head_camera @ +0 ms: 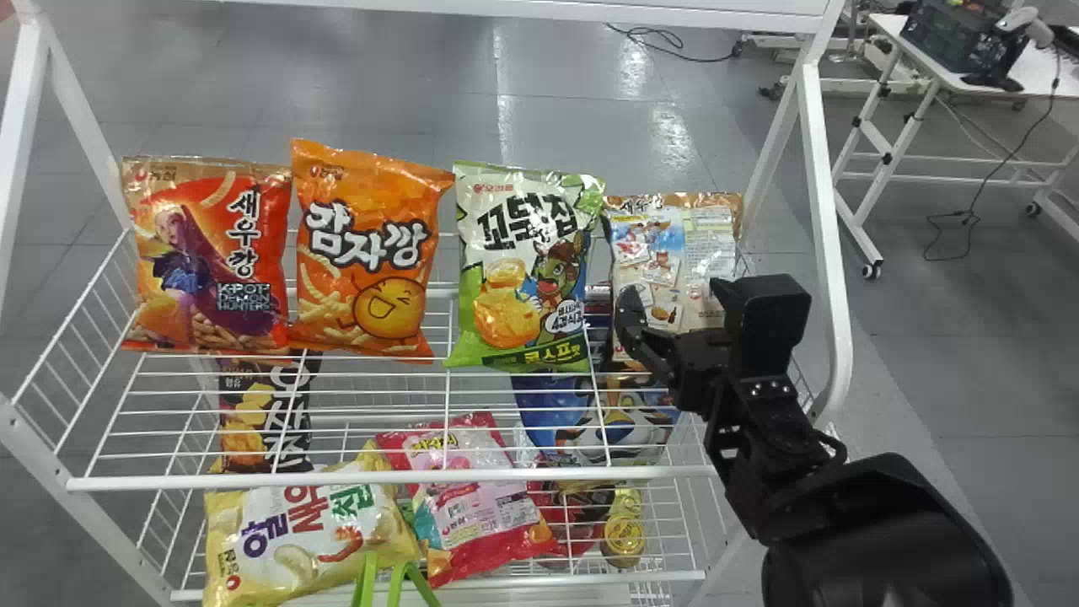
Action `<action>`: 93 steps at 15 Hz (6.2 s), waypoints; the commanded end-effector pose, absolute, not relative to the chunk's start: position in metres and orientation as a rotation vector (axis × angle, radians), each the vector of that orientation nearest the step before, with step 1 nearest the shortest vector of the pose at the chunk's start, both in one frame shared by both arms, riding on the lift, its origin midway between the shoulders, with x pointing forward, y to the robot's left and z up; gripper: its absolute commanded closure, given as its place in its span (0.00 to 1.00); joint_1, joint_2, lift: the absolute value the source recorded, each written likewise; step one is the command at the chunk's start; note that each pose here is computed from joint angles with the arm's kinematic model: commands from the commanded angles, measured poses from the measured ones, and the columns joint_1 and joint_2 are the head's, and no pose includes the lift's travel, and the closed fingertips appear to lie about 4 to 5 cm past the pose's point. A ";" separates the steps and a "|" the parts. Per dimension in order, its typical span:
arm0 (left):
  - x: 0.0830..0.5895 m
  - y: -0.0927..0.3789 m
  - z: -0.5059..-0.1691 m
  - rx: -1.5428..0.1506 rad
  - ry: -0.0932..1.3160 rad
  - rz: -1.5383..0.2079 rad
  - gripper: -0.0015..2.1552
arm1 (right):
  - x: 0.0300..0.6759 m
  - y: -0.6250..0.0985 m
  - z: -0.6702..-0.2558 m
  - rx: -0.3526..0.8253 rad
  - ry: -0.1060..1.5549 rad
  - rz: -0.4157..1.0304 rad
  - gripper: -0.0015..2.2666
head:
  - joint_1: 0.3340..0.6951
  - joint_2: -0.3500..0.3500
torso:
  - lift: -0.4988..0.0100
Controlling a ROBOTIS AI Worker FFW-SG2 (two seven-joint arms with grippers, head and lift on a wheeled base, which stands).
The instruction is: Hold basket handle with left hand then pick spicy shrimp crackers with right hand and place into basket
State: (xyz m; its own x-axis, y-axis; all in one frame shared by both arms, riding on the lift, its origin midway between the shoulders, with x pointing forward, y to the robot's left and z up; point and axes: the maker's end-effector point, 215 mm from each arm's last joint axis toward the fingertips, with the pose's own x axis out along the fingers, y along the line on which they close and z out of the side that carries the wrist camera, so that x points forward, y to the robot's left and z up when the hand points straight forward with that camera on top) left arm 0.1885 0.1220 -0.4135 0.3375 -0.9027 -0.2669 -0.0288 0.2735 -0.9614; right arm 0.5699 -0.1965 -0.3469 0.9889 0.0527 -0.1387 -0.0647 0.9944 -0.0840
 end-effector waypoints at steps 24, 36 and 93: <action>0.194 0.123 -0.424 -1.163 1.070 -0.755 0.88 | 0.571 -0.206 -0.350 -0.086 0.164 0.058 0.84 | 1.00 0.33 | 0.91; 0.185 0.118 -0.417 -1.137 1.076 -0.769 0.88 | 0.538 -0.218 -0.306 -0.075 0.101 0.017 0.84 | 1.00 0.27 | 0.91; 0.190 0.107 -0.405 -1.097 1.062 -0.811 0.88 | 0.213 0.027 -0.446 -0.155 0.935 0.738 0.84 | 1.00 1.00 | 0.91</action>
